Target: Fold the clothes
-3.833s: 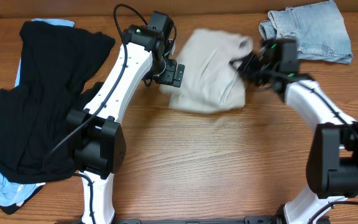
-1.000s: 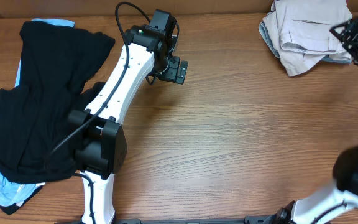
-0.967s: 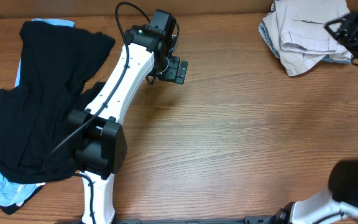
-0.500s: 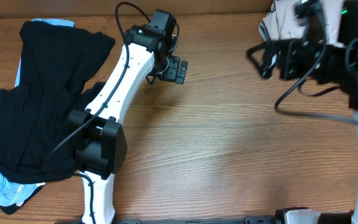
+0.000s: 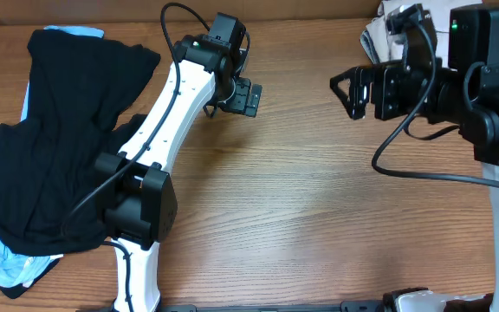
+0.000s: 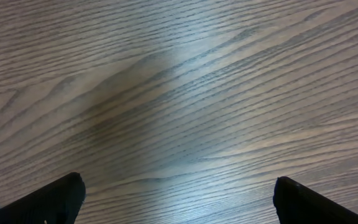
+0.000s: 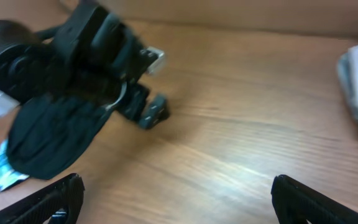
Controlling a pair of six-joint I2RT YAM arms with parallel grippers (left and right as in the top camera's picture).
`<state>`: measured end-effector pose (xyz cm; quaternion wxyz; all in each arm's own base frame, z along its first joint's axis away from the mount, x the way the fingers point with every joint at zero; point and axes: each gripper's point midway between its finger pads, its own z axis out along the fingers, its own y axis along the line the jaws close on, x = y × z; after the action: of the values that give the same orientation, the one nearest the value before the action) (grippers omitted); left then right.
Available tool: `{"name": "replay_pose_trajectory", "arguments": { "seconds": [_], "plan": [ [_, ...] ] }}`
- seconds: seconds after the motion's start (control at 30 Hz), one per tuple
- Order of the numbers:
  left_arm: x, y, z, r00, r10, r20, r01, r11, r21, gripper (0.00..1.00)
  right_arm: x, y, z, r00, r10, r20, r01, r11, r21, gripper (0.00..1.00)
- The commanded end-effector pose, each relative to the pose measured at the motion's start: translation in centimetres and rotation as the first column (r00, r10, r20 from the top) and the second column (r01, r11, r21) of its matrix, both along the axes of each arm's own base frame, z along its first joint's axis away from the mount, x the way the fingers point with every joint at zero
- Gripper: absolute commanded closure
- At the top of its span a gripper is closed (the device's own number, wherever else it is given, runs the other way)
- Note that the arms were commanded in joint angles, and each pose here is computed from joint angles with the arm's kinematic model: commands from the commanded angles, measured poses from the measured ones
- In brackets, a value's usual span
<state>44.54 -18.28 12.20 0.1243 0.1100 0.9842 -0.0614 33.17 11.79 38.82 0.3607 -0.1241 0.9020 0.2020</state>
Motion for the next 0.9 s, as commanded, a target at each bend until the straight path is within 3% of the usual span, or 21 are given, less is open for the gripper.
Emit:
{"name": "replay_pose_trajectory", "arguments": {
  "seconds": [0.0, 0.17, 0.47, 0.87],
  "plan": [
    [0.4, -0.3, 2.0, 0.999, 0.006, 0.049, -0.005, 1.000, -0.015, 0.00, 1.0, -2.2, -1.0, 0.995, -0.100, 0.012, 0.100, 0.990, -0.103, 0.00],
    [0.4, -0.3, 2.0, 0.999, 0.006, 0.050, -0.005, 1.000, -0.015, 0.00, 2.1, -4.0, -2.1, 0.983, -0.178, 0.045, 0.183, 0.967, -0.175, 0.00],
    [0.4, -0.2, 2.0, 0.999, 0.008, 0.050, -0.007, 1.000, -0.015, 0.00, 1.6, -5.3, -3.9, 0.937, -0.213, 0.276, 0.246, 0.965, -0.093, 0.00],
    [0.4, -0.2, 2.0, 0.999, 0.007, 0.050, -0.007, 1.000, -0.015, 0.00, -5.5, -8.7, -17.4, 0.825, -0.286, 0.487, 0.315, 0.949, 0.023, 0.00]
  ]
}}
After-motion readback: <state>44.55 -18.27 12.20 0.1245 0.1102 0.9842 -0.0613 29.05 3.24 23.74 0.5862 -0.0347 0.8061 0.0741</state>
